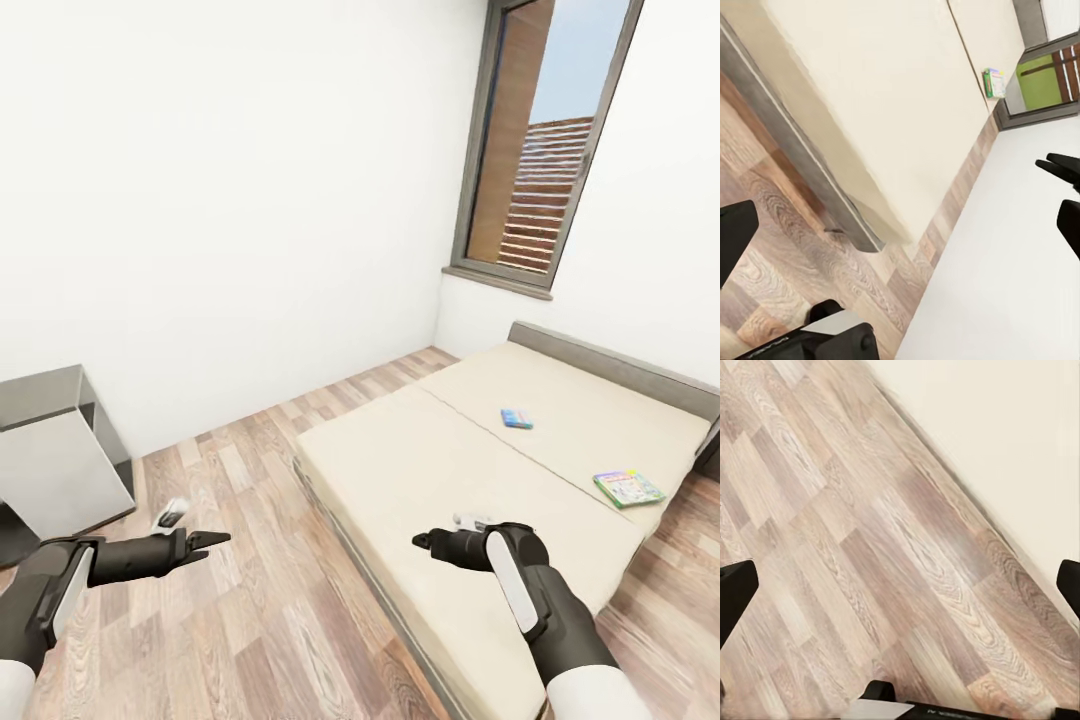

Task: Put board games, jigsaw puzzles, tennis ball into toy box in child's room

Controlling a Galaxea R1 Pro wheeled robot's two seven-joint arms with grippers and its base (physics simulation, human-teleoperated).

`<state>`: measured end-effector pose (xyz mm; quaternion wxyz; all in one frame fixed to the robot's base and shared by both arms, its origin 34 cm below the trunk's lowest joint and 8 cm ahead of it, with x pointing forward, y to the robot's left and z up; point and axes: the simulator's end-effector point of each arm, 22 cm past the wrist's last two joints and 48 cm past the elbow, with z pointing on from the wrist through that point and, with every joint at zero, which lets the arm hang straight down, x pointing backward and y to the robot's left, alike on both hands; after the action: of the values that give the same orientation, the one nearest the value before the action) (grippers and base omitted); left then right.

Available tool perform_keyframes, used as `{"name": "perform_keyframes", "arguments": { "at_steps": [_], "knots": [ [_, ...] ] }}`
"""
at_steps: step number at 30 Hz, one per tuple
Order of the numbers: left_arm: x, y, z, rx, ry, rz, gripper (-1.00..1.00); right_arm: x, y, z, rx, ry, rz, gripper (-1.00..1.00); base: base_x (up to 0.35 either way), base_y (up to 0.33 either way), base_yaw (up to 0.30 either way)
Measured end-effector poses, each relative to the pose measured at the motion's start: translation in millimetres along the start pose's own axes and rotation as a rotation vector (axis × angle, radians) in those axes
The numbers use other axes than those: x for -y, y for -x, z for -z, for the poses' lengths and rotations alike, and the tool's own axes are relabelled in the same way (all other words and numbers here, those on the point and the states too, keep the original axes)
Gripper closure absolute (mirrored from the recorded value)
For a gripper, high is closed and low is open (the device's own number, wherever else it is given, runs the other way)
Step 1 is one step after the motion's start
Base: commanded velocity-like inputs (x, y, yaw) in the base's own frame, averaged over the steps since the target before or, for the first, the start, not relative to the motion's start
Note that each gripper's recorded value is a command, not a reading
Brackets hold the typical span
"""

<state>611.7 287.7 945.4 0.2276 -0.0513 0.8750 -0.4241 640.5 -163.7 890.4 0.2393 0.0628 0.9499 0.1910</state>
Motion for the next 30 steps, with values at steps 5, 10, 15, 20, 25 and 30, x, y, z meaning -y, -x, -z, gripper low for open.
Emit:
{"name": "perform_keyframes", "arguments": {
  "at_steps": [5,10,15,20,25,30],
  "knots": [
    [-1,-1,-0.8,-0.001,-0.003,0.004,-1.0,-4,-3,-3.1,-0.008,0.006,-0.003,-1.0,0.0,-0.173,0.232],
    [-3,-2,-1.8,-0.003,-0.003,0.009,-1.0,-4,-5,-5.3,-0.013,0.008,-0.004,-1.0,0.0,-0.082,0.231],
    [-5,-3,-3.7,-0.008,-0.001,0.012,-1.0,-4,-6,-7.3,-0.018,0.007,-0.006,-1.0,0.0,-0.016,0.231],
    [-7,-4,-4.6,-0.011,0.003,0.016,-1.0,-3,-8,-9.3,-0.023,0.008,-0.008,-1.0,0.0,-0.003,0.23],
    [-9,-6,-6.5,-0.015,0.003,0.02,-1.0,-2,-9,-11.3,-0.027,0.007,-0.01,-1.0,-0.011,-0.001,0.229],
    [-11,-7,-8.0,-0.019,0.003,0.024,-1.0,-3,-11,-13.7,-0.032,0.009,-0.012,-1.0,-0.07,-0.051,0.228]
  ]
}}
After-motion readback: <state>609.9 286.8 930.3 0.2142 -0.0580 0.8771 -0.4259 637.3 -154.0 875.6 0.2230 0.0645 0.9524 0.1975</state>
